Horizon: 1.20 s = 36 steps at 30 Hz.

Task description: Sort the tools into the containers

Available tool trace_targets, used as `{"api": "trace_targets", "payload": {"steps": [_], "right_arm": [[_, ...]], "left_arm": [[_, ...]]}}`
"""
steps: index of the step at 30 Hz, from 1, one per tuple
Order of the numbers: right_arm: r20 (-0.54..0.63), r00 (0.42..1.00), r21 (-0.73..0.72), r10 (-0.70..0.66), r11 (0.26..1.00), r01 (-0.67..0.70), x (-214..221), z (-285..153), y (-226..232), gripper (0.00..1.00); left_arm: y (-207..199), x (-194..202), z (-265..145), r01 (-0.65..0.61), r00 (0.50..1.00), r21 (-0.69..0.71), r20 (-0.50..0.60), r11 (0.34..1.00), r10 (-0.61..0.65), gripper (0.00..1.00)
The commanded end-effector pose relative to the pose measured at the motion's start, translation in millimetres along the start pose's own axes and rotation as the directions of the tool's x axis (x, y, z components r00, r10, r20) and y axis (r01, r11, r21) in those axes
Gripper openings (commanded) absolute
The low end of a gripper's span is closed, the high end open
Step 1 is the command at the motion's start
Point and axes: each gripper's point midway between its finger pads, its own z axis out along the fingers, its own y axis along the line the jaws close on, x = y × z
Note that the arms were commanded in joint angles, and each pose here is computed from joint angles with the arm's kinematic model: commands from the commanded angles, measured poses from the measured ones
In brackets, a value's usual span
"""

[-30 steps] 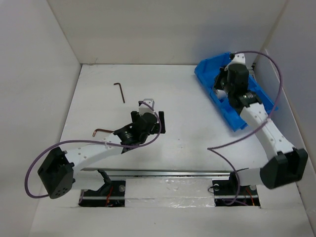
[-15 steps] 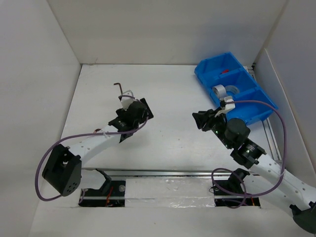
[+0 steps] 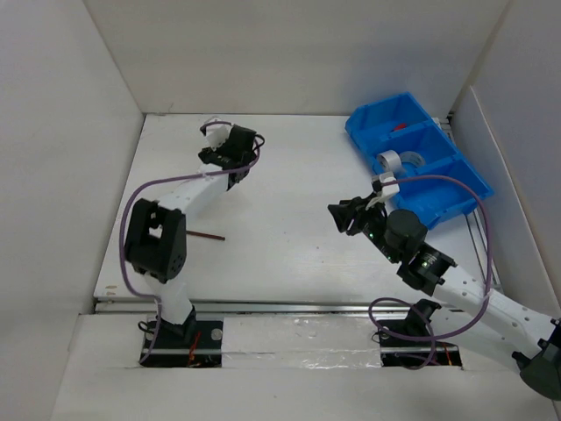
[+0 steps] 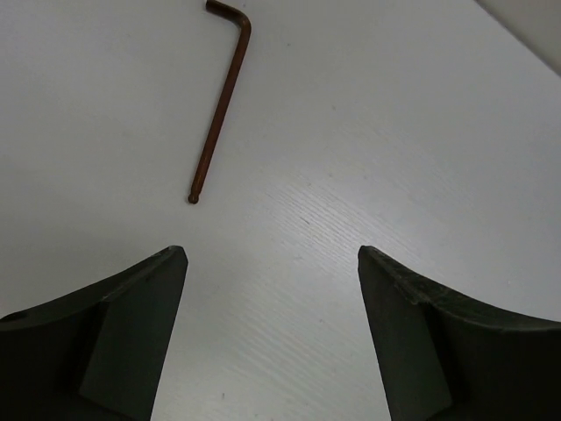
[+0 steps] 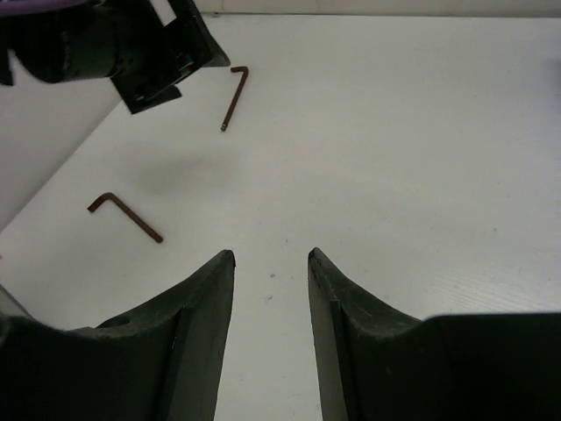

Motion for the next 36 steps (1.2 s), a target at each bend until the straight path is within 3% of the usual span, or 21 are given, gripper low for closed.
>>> {"api": "trace_targets", "payload": {"steps": [1,5,7,16,33,36], "right_arm": [[0.078,0.997,-0.022,0.008,1.000,-0.007,-28.7,-3.2,10.1,0.45],[0.143,0.989,-0.031,0.034,0.999,-0.029,-47.0,-21.4,9.0,0.45],[0.162,0.986,-0.056,0.041,0.998,-0.033,-48.1,-28.9,10.6,0.45],[0.261,0.961,-0.171,0.094,0.984,-0.050,-64.5,-61.7,21.9,0.45],[0.240,0.965,-0.165,0.103,0.984,-0.064,-58.6,-55.6,21.9,0.45],[0.252,0.962,-0.145,0.105,0.987,-0.069,-59.3,-55.5,17.5,0.45]], "left_arm": [[21.2,-5.1,31.3,-0.138,0.990,-0.140,-0.043,0.980,0.133,0.76],[10.9,-0.3,68.5,-0.137,0.985,-0.116,-0.123,0.984,0.123,0.58],[0.5,1.9,75.8,-0.140,0.981,-0.062,-0.141,0.988,0.130,0.54],[11.4,2.7,116.7,-0.242,0.955,-0.091,-0.199,0.966,0.220,0.56],[49.0,27.5,152.7,-0.291,0.919,-0.086,-0.301,0.953,0.253,0.52],[49.9,30.8,156.9,-0.313,0.907,-0.092,-0.322,0.945,0.270,0.48]]}}
